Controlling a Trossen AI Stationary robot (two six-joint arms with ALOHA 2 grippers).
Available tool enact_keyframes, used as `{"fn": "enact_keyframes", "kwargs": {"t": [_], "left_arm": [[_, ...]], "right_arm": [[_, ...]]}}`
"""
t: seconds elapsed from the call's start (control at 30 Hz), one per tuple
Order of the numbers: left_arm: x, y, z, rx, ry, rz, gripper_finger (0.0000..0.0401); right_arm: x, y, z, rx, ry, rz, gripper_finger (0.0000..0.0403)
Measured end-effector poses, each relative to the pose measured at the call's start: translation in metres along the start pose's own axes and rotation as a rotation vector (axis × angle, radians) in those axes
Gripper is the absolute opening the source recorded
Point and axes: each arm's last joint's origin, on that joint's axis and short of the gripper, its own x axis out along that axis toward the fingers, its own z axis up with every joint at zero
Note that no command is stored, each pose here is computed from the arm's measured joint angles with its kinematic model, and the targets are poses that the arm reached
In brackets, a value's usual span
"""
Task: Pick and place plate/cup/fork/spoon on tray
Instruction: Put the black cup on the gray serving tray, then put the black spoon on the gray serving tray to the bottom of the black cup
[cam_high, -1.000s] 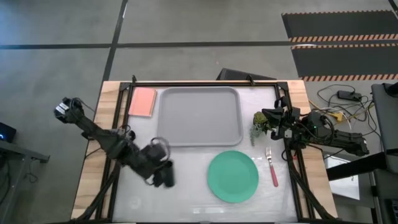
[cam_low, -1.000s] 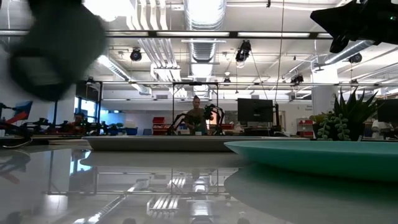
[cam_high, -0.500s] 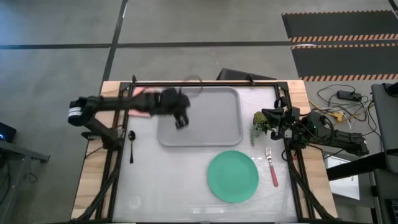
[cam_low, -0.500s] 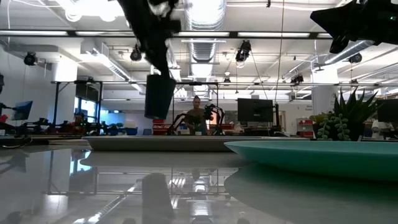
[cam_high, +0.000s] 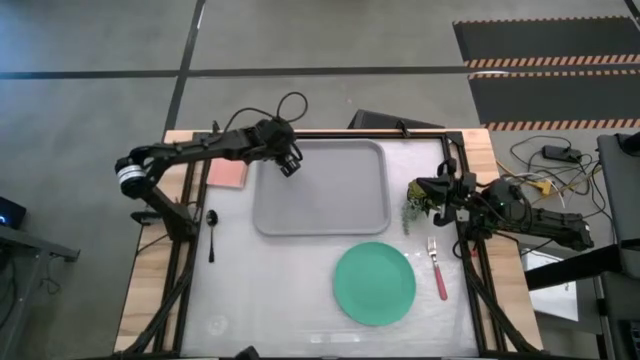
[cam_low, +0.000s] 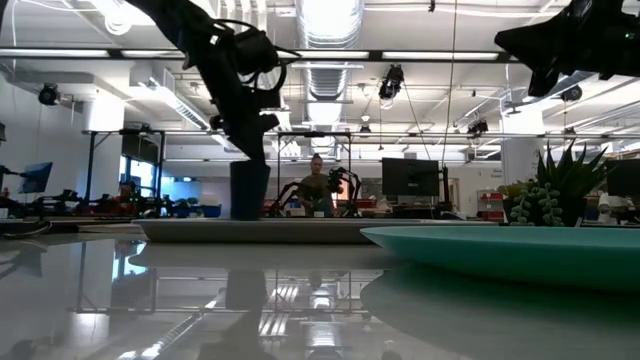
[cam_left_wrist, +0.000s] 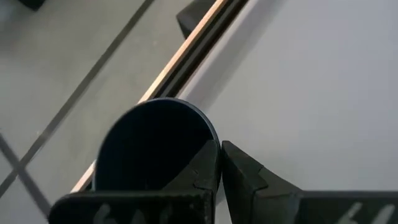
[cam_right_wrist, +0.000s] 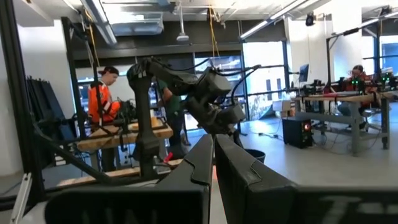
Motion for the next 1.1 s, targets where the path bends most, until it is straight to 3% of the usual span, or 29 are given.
{"fn": "enact_keyframes", "kwargs": {"t": [0.33, 0.6, 1.1], "left_arm": [[0.016, -0.004, -0.020, -0.012, -0.030, 0.052, 0.0000], [0.016, -0.004, -0.021, -0.066, -0.037, 0.048, 0.0003], [-0.006, 0.003, -0.010, -0.092, -0.112, 0.046, 0.0089]], "right_arm": [[0.000, 0.000, -0.001, 0.007, 0.008, 0.000, 0.0009], [0.000, 0.000, -0.001, 0.000, 0.008, -0.001, 0.0009], [0.000, 0.000, -0.001, -0.013, 0.008, -0.002, 0.0009]]}}
